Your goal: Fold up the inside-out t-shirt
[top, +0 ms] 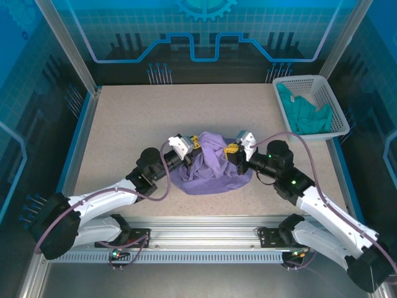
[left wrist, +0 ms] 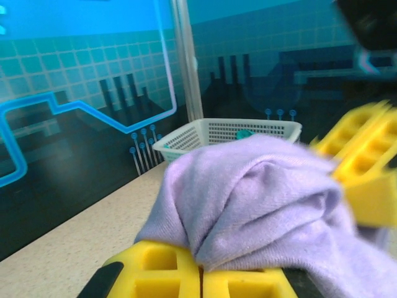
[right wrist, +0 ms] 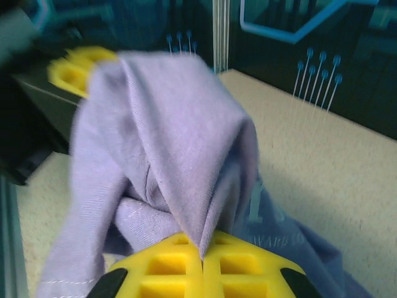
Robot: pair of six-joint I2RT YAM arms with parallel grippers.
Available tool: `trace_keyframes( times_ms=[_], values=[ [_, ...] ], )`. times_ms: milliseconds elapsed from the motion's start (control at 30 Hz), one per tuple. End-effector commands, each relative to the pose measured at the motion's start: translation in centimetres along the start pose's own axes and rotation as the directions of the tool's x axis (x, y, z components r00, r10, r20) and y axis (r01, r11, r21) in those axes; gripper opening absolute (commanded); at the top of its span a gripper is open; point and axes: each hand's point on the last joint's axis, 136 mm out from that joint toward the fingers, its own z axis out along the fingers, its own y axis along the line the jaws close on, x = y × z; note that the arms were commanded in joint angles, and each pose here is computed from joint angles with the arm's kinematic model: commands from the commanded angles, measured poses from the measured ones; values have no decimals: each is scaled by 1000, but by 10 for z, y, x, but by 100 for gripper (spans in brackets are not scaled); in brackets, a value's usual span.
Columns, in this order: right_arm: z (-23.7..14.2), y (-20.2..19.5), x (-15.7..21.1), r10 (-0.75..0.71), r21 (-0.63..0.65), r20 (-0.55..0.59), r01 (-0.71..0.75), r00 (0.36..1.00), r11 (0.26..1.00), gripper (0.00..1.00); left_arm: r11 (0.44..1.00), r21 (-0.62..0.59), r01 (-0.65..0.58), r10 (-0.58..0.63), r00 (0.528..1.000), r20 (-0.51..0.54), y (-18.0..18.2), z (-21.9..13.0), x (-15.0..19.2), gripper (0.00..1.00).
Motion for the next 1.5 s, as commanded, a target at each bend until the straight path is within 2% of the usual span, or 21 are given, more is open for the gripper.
trace_keyframes(
  times_ms=[0, 133, 200, 233, 300, 367, 433, 667, 800, 933, 1033, 1100, 1167, 1300, 1467],
  values=[
    [-11, 14, -15, 52, -95, 66, -45, 997, 994, 0, 993, -110, -45, 39, 998, -52, 18, -4, 12, 0],
    [-8, 30, -23, 104, -212, 93, -82, 990, 974, 0, 991, -109, -75, 61, 990, -125, 18, -3, 26, 0],
    [-5, 31, -24, 122, -229, 88, -99, 989, 968, 0, 993, -86, -86, 74, 988, -136, 13, -3, 28, 4],
    [-3, 29, -24, 126, -219, 83, -105, 989, 970, 0, 994, -66, -89, 79, 987, -139, 9, -4, 29, 10],
    [0, 23, -22, 123, -185, 66, -109, 990, 977, 0, 996, -18, -83, 80, 987, -137, 0, -7, 30, 29],
    [0, 14, -21, 121, -136, 46, -113, 992, 984, 0, 998, 36, -57, 61, 991, -122, -11, -15, 31, 56],
    [0, 10, -20, 127, -109, 28, -123, 992, 986, 0, 998, 60, -20, 26, 993, -112, -17, -23, 33, 65],
    [7, -4, -8, 183, -37, -57, -185, 982, 982, 0, 986, 36, 160, -159, 986, -43, -18, -56, 19, 83],
    [12, -9, -6, 226, -13, -68, -228, 972, 974, 0, 964, -11, 265, -265, 964, -4, -9, -69, 4, 88],
    [19, -16, -6, 282, 46, -63, -279, 957, 959, 0, 900, -136, 415, -433, 889, -149, 2, -64, 11, 82],
    [22, -19, -5, 293, 95, -57, -287, 954, 953, 0, 859, -78, 506, -509, 830, -227, -22, -56, 12, 74],
    [24, -20, -6, 293, 127, -52, -285, 955, 950, 0, 837, -18, 546, -533, 809, -247, -40, -53, 8, 72],
    [27, -22, -6, 300, 145, -53, -290, 952, 946, 0, 837, 45, 546, -518, 814, -262, -58, -49, 3, 71],
    [33, -20, -6, 304, 144, -66, -293, 950, 945, 0, 888, 90, 451, -406, 861, -308, -78, -39, 4, 72],
    [38, -18, -5, 305, 137, -74, -294, 949, 946, 0, 900, 55, 433, -381, 841, -383, -82, -14, 18, 70]
  ],
)
